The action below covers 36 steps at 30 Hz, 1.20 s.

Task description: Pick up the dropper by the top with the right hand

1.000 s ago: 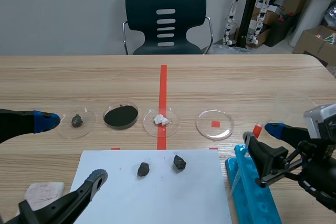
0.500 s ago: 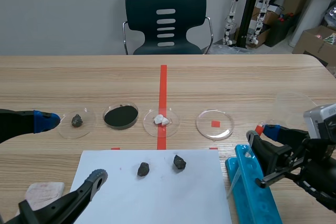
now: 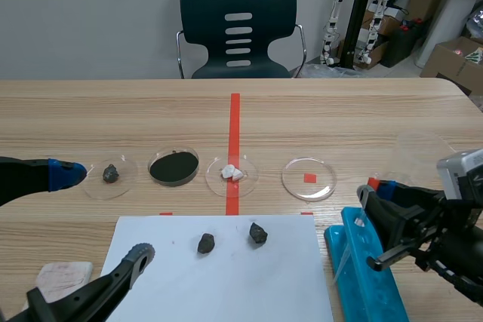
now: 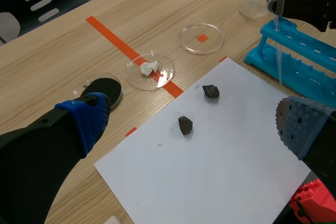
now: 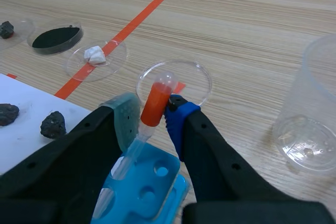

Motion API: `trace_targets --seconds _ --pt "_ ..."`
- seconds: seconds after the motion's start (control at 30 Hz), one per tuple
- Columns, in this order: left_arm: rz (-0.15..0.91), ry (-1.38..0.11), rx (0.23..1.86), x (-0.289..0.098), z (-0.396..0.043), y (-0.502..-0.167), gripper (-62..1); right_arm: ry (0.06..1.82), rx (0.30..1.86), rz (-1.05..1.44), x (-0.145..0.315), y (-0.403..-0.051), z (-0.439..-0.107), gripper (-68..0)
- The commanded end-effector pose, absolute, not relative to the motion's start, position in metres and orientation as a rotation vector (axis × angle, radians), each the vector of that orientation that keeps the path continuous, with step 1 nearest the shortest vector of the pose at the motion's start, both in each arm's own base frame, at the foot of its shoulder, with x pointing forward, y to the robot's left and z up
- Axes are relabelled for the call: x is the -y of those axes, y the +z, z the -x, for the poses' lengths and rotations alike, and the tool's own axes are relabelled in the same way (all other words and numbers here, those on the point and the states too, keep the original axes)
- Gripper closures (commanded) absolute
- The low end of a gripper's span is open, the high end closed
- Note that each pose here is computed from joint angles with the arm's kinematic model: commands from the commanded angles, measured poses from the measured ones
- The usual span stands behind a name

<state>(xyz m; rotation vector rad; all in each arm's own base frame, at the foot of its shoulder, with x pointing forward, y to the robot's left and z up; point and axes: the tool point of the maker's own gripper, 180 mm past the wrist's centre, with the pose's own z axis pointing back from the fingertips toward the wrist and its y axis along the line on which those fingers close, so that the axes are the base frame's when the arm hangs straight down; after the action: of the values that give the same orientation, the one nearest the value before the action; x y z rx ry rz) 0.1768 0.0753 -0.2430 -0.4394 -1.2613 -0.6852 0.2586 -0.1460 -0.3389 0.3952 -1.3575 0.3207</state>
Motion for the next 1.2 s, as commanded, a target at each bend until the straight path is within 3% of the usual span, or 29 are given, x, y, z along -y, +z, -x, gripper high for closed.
trace_targets --seconds 0.0,0.1,1.17 --pt "0.451 -0.665 1.287 -0.075 -0.178 -0.237 -62.3 0.319 1.408 -0.388 0.149 -0.326 -0.268 -8.6" --pt "0.451 -0.665 1.287 -0.075 -0.178 -0.237 -62.3 0.320 1.408 -0.391 0.149 -0.326 -0.268 -6.1" --pt "0.451 -0.665 1.287 -0.075 -0.178 -0.237 -62.3 0.375 1.419 -0.468 0.135 -0.310 -0.249 -6.1"
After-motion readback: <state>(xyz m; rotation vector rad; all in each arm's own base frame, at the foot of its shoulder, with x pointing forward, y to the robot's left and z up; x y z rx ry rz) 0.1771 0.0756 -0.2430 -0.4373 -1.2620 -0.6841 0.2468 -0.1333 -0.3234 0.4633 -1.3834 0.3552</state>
